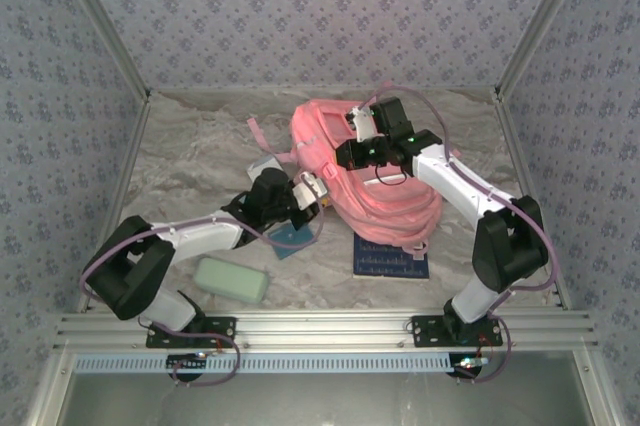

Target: Pack the student bag

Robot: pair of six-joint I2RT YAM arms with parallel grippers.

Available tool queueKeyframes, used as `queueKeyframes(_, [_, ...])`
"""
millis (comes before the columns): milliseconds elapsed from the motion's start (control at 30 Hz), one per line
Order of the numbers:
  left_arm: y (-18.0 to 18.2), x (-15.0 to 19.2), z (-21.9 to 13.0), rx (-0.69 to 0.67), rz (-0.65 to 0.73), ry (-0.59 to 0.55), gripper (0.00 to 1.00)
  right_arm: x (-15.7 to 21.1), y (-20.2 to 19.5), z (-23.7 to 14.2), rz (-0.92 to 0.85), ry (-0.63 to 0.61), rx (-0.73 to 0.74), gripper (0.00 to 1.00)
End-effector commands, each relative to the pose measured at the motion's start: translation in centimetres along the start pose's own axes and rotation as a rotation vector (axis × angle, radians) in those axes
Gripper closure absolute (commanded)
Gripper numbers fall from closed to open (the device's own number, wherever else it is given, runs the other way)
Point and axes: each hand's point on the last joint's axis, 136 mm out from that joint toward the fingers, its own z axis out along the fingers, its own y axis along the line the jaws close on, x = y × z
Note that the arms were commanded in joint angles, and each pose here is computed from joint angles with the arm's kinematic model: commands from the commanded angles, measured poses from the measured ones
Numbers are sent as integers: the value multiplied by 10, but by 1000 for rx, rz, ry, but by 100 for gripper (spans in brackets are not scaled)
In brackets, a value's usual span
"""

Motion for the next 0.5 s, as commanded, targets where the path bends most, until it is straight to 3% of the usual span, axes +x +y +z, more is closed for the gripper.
queueKeyframes(0, [-19, -3, -7, 41, -14, -12, 100, -26, 9, -6, -20, -79, -5, 100])
queueKeyframes(467, [-59, -8, -7, 98, -34, 27, 100, -27, 4, 12, 8, -72, 94, 100])
